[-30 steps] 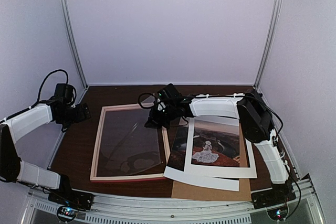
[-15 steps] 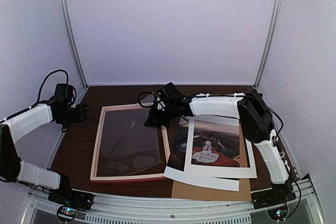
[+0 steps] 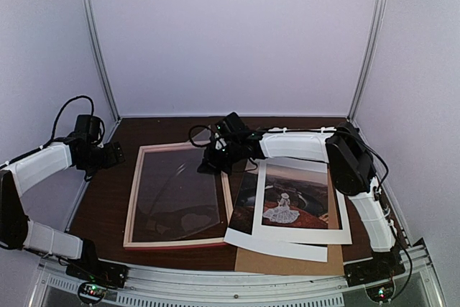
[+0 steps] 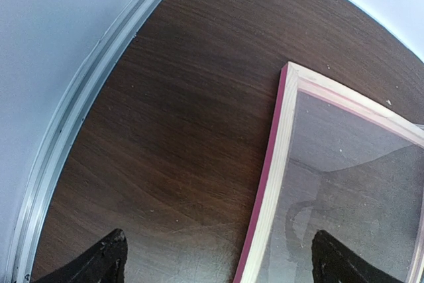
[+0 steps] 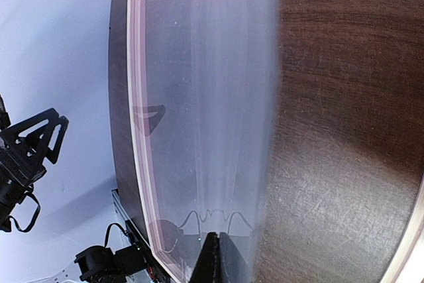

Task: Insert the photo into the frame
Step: Place the glass panel at the frame body.

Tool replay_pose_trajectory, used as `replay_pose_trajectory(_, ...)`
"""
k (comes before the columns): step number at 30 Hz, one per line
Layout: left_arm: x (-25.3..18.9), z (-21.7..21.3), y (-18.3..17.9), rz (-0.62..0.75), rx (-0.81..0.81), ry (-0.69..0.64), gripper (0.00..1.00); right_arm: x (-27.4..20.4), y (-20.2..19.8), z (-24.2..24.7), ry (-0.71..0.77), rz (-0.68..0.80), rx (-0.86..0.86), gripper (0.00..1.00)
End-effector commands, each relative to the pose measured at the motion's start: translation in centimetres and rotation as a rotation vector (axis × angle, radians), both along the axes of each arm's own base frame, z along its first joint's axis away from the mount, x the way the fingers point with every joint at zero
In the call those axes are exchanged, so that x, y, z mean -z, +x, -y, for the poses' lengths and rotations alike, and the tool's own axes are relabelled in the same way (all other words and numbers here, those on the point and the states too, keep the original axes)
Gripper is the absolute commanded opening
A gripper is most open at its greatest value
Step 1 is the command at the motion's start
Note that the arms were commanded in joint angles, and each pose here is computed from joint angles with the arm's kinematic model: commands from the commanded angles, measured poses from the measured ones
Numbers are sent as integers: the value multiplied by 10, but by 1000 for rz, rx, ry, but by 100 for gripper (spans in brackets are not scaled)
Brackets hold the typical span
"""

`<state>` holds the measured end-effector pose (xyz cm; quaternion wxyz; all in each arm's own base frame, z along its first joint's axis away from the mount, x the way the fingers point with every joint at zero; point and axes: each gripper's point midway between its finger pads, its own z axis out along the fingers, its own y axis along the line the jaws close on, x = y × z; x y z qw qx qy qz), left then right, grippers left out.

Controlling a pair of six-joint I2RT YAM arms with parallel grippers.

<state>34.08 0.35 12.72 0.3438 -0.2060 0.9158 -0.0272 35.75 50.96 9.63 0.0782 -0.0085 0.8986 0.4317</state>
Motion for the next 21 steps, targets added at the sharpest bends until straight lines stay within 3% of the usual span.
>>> replay_pose_trajectory(1, -1, 3, 5, 26, 21, 1, 98, -57, 11, -2, 68, 102, 10, 0)
replay_pose_trajectory(21, 0, 3, 5, 23, 22, 0, 98, -50, 10, 0, 47, 99, 8, 0)
